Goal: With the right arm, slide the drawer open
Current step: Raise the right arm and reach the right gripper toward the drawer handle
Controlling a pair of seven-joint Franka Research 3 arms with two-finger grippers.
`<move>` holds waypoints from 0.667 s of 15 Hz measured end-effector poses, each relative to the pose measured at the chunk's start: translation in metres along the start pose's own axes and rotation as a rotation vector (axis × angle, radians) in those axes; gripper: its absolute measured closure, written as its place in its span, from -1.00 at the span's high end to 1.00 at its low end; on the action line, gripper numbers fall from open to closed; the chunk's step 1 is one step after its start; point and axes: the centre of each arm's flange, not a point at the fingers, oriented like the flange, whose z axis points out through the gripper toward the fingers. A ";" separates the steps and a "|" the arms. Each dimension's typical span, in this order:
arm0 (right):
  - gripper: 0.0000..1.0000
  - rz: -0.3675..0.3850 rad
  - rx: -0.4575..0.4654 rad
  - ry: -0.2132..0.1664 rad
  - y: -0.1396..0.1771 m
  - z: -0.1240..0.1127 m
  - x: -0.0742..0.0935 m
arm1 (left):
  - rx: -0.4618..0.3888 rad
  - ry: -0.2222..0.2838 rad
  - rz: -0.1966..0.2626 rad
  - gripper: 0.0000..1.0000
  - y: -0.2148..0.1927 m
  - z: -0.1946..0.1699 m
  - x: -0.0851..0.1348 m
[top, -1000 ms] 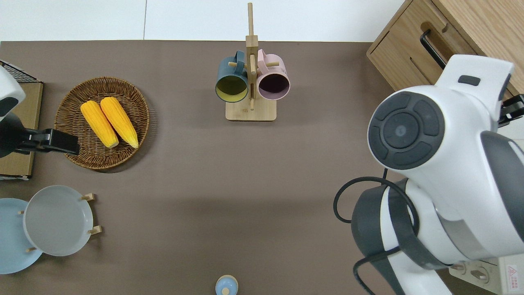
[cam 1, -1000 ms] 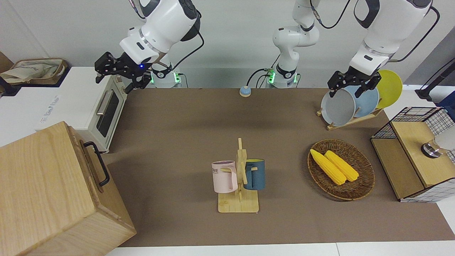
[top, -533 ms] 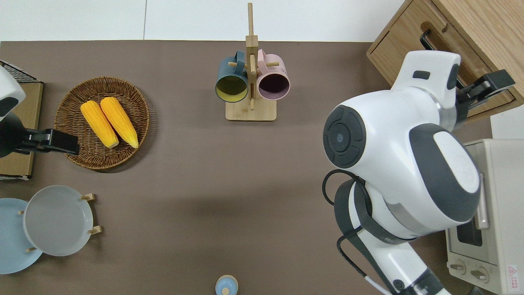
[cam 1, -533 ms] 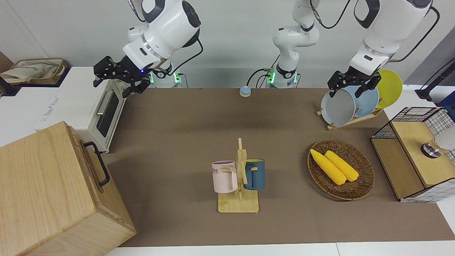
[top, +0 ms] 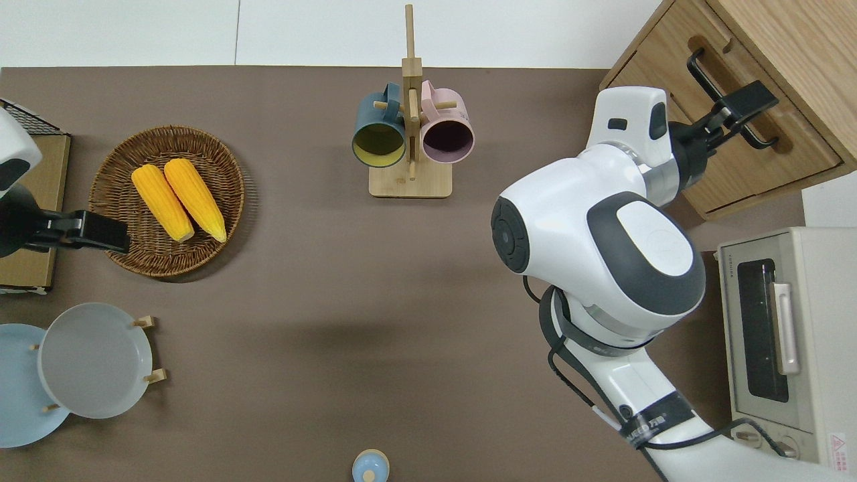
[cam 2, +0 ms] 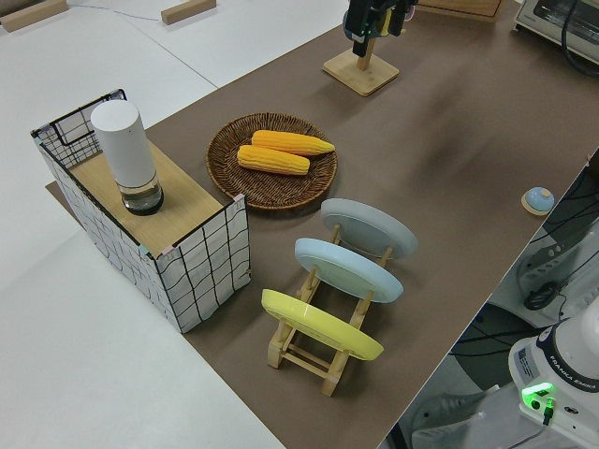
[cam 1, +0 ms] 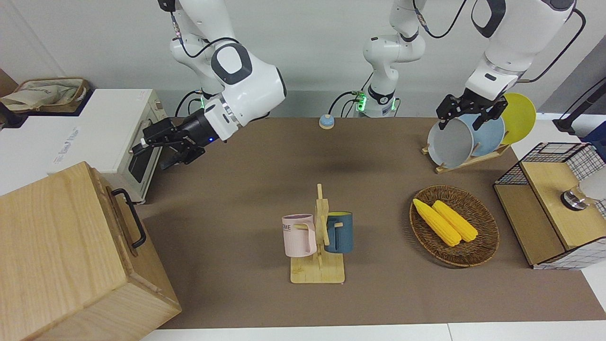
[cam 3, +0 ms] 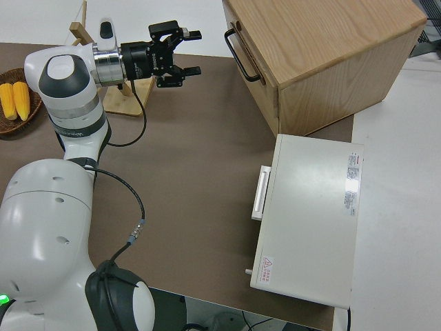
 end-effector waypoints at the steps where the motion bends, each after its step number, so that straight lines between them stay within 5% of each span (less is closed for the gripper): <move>1: 0.98 0.005 -0.019 0.007 -0.007 0.003 0.005 | 0.000 0.000 0.000 0.99 0.000 0.000 0.000; 10: 0.98 0.120 -0.079 0.009 -0.060 0.030 0.019 | 0.000 0.000 0.000 0.99 0.000 0.000 0.000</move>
